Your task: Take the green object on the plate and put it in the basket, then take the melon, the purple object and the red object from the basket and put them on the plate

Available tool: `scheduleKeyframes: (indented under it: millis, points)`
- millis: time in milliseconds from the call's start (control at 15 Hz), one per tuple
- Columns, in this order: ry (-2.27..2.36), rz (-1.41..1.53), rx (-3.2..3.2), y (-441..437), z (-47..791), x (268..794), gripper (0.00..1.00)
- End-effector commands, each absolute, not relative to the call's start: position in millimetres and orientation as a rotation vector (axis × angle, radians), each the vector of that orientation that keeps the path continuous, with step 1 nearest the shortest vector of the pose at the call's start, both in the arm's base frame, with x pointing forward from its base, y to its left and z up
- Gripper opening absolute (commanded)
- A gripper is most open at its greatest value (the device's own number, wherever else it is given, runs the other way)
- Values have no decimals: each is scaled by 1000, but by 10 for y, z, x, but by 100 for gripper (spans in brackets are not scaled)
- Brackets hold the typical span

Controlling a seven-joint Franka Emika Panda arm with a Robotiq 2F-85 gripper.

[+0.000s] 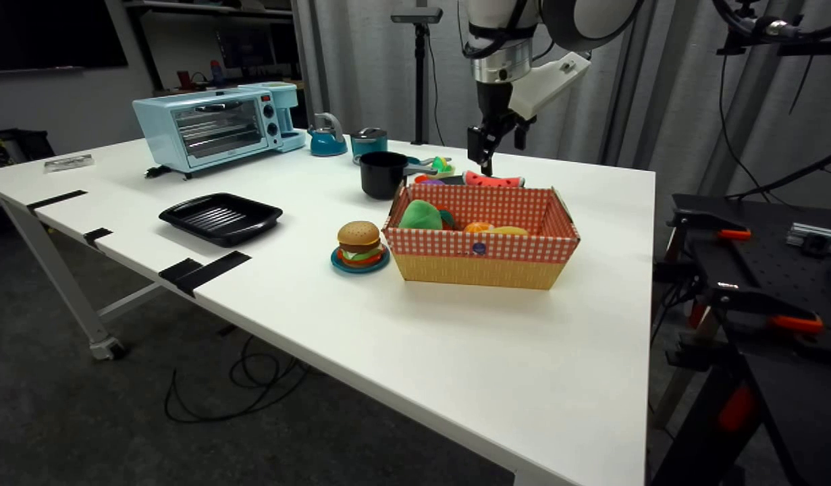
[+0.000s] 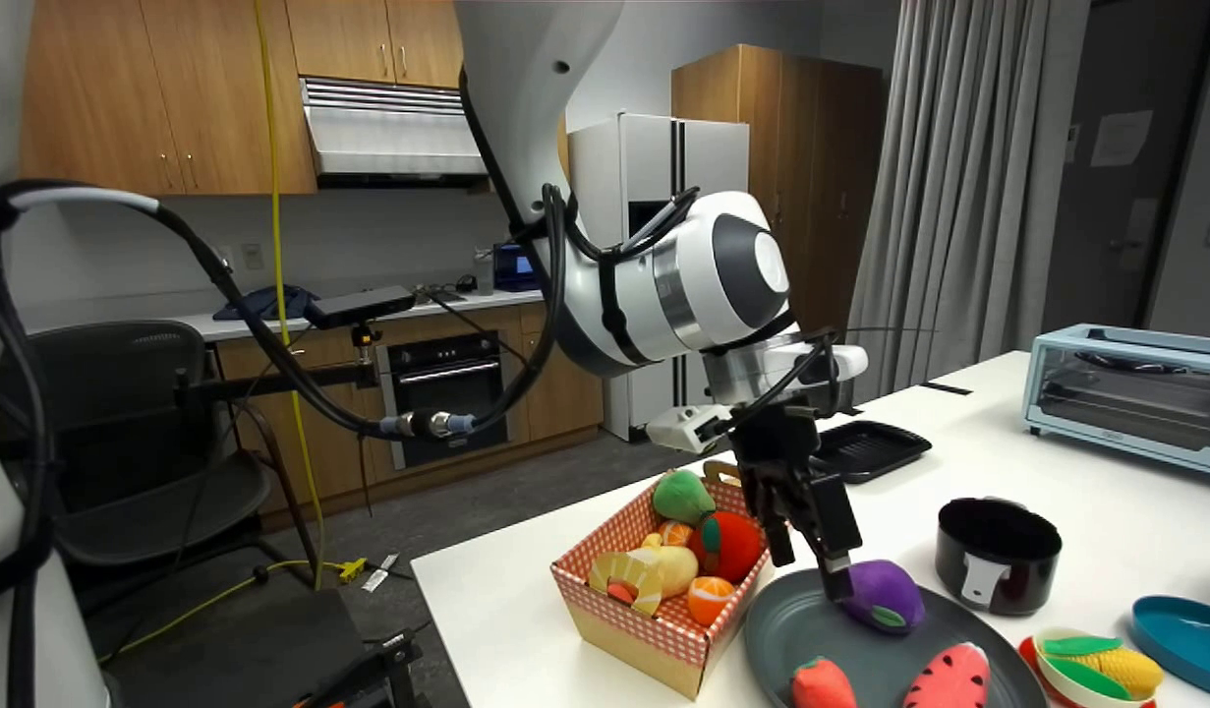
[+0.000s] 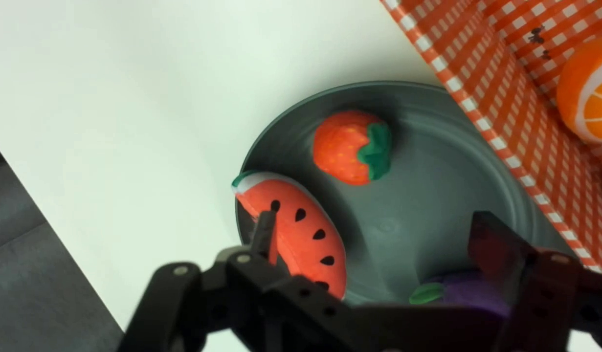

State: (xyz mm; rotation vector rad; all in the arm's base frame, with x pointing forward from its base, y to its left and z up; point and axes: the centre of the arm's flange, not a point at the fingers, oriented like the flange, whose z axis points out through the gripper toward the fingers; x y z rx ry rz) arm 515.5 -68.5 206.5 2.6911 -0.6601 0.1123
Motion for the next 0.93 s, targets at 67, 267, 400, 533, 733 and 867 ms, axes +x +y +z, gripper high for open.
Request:
scheduleKeyframes:
  millis: [67,267,400,533,733,867]
  points:
    - [-629,129,2699,-644,2175,5156,100]
    - [-639,35,2756,-561,2358,5118,100]
    - [-645,-25,2780,-499,2529,5081,100]
    - [-642,-74,2801,-456,2742,5017,100]
    - [-631,-176,2858,-402,3037,4915,100]
    - [-635,-300,2928,-373,3211,4818,100]
